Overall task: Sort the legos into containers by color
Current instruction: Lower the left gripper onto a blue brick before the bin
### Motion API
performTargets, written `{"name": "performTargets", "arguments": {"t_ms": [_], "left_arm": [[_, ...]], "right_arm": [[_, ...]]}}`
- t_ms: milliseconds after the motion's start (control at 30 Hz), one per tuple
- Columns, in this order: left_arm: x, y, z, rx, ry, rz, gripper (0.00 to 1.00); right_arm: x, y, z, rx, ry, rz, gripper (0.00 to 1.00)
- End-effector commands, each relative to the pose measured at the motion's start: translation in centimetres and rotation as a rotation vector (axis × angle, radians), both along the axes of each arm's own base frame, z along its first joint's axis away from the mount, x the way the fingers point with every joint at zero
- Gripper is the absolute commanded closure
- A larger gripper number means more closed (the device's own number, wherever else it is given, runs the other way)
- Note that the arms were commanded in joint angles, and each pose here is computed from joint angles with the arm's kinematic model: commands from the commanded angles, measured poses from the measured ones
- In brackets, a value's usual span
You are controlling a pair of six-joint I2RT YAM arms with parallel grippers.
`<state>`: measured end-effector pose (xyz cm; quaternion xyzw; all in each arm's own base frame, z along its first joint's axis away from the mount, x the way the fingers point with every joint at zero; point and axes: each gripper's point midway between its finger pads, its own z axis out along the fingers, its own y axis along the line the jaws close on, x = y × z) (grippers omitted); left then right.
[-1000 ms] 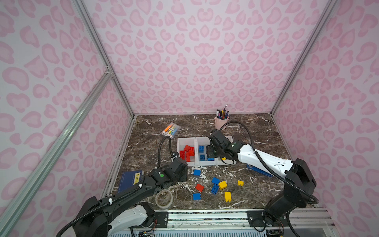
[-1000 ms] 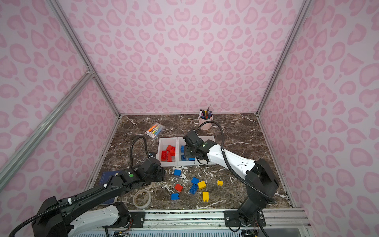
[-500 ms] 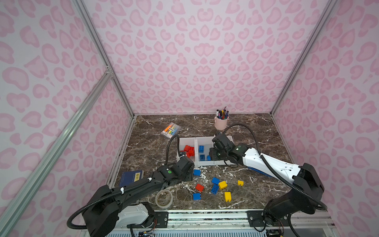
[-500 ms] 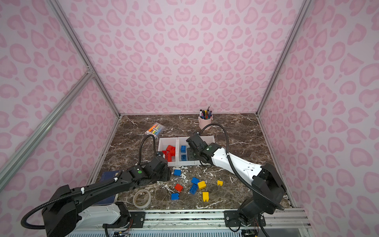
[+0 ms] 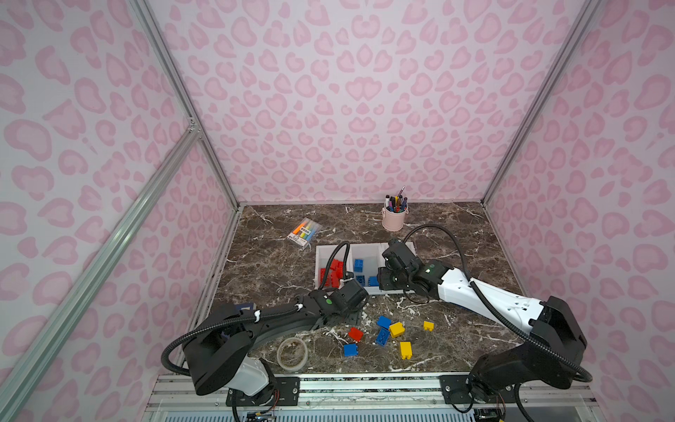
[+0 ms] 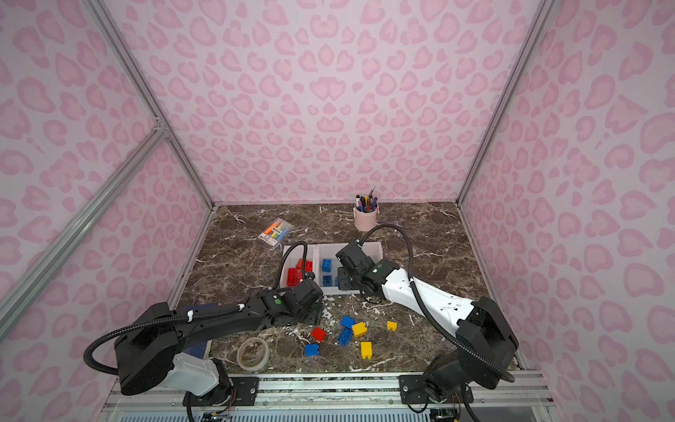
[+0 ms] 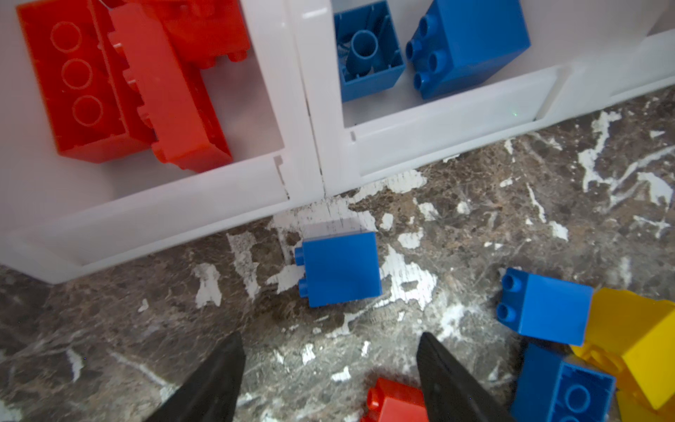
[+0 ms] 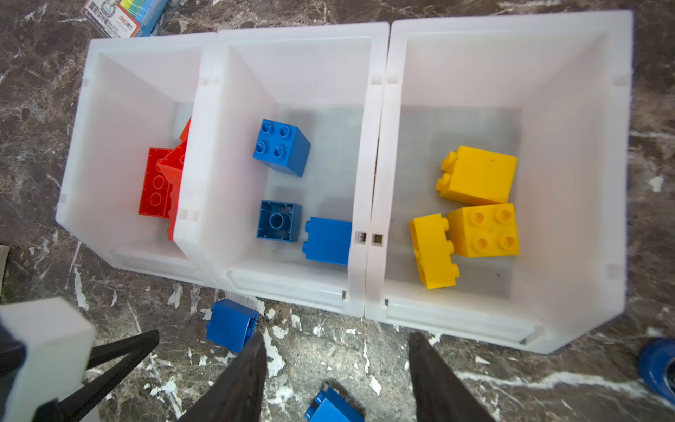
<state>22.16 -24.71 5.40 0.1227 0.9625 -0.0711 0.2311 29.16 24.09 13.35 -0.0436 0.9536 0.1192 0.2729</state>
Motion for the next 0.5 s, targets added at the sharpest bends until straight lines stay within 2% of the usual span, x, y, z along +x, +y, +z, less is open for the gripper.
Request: {"name": "performTargets", "arguments": {"t_ms": [0, 467], "left_arm": [[1.1, -1.0, 0.5, -0.001, -0.046, -0.016, 0.23], [2.0, -1.7, -1.9, 0.058, -0.048, -0.035, 0.25]], "right_arm": [[0.0, -0.5, -0.2, -0.007, -0.007, -0.021, 0.37], [-0.6, -1.1, -0.7, -0.013, 0.001, -0.031, 0.37]]}}
